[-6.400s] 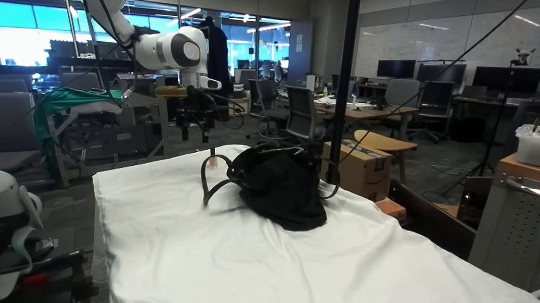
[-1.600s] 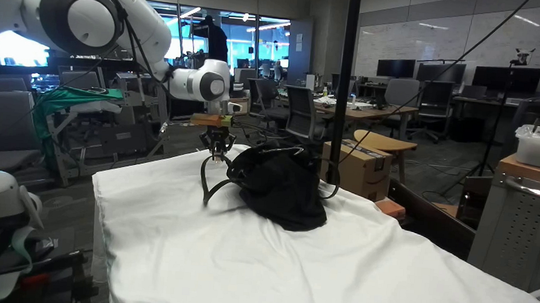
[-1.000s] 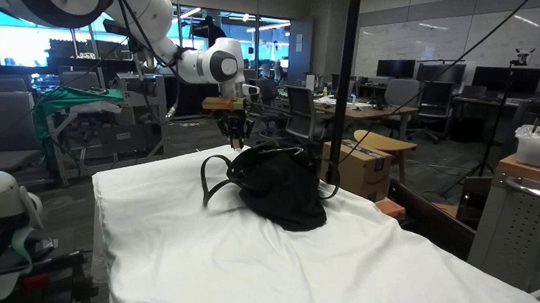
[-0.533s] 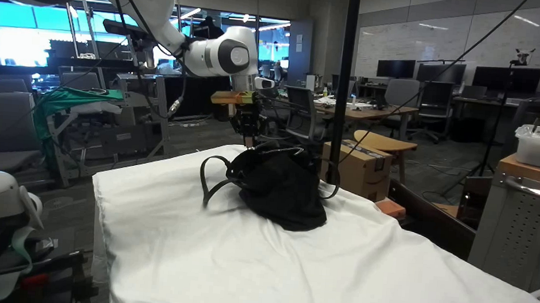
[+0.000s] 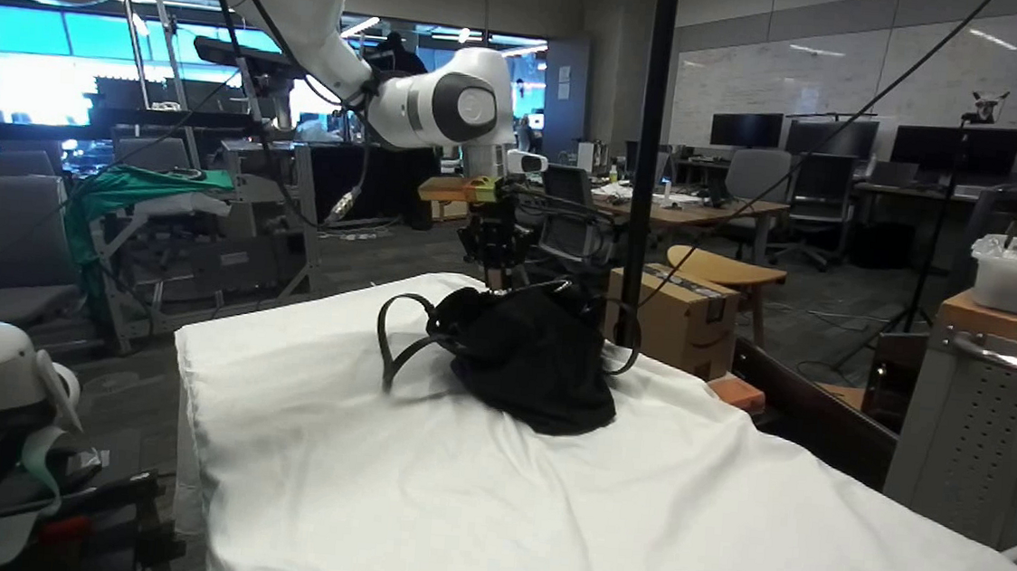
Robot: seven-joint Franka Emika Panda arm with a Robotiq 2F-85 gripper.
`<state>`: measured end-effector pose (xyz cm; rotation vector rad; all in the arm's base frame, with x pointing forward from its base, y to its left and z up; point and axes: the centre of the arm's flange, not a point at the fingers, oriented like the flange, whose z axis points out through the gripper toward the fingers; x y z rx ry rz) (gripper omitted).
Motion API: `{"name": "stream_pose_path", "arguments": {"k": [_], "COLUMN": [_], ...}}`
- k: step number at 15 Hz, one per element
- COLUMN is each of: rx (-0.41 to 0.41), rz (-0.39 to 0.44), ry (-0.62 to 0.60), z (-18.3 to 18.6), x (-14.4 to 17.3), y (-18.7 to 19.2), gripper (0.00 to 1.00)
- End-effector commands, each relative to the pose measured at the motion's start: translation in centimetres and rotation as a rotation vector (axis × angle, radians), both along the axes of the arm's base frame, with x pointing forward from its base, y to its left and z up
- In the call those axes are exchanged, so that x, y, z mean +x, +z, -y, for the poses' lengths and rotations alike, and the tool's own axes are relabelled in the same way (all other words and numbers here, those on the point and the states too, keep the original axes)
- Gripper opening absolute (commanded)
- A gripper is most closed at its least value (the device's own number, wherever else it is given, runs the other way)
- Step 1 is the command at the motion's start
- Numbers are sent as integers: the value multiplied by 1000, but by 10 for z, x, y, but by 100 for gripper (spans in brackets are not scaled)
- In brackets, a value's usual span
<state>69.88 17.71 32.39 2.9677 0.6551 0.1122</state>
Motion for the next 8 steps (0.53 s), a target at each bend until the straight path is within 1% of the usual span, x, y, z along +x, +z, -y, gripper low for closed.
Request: {"name": "stream_pose_path", "arguments": {"k": [1,7,8], "rx": [2,-44,-44], "rz": [17,49,51], "ry": [-82,-238,-259], "z": [32,68,71], "x": [1,17,18], "y": [8,-3,-3], "gripper": [15,15,23]}}
